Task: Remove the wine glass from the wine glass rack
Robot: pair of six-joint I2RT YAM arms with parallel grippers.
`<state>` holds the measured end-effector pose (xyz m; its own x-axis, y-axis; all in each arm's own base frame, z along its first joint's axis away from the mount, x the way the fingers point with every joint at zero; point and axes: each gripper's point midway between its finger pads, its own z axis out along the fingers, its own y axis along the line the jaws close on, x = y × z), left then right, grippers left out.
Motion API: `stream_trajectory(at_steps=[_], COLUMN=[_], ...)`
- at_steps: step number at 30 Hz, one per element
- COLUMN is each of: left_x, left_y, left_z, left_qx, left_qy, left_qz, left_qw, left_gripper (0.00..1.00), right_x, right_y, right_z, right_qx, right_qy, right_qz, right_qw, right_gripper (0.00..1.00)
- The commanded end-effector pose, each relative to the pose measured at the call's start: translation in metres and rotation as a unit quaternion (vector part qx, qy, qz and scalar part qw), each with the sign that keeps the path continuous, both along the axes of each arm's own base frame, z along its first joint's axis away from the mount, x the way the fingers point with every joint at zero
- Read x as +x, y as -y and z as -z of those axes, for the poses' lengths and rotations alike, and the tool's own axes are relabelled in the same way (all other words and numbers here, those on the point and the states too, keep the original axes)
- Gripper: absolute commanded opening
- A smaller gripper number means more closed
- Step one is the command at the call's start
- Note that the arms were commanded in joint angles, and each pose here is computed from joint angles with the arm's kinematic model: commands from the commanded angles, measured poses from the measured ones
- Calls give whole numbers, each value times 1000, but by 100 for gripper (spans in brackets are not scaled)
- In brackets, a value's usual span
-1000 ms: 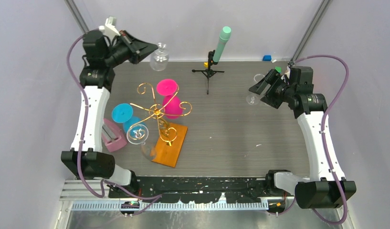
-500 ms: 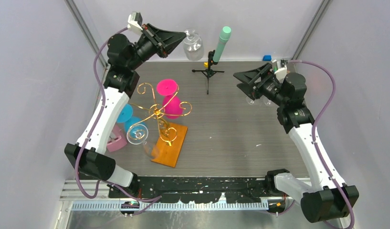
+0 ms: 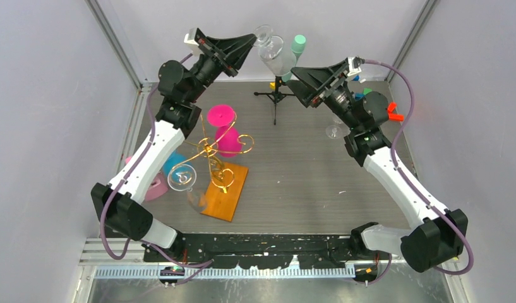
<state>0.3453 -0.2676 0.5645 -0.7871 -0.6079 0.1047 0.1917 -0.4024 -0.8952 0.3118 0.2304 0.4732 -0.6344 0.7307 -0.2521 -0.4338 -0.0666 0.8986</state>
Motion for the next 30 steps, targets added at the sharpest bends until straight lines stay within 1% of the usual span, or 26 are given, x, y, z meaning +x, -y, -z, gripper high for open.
stream_trajectory(at_steps=[1,4,7,12,18,22,27,29,30], left_x=[-32,-36,-39,-40,-43,-47,-51,-50,-50], left_y=[-24,-25,-25,-26,-30,-31,-32,-32,-32], left_z=[-54,-54,-53,-52,-58,-61,-62,-60,-59], left_qx=[-86,-86,-91,-100,-106,-107,-105,-105,-105], left_qy=[60,54,46,34,38,40,42,39,37], left_qz=[-4,-5,-2,0,-7,-5,-6,-6,-7], left_qw=[995,995,995,994,994,993,994,994,994], left_gripper=[0,0,0,0,0,0,0,0,0], right_x=[-16,-15,-21,-37,-38,-40,-35,-39,-40], right_y=[5,6,8,9,5,-1,-6,-9,-10], right_z=[-59,-65,-80,-100,-106,-108,-102,-106,-106], right_qx=[60,65,80,123,160,150,137,136,135], right_qy=[86,102,136,176,190,211,221,234,238], right_qz=[4,12,9,-29,-73,-90,-90,-102,-109], right_qw=[994,993,987,976,966,962,961,957,956], right_gripper=[77,77,77,75,71,71,73,71,69])
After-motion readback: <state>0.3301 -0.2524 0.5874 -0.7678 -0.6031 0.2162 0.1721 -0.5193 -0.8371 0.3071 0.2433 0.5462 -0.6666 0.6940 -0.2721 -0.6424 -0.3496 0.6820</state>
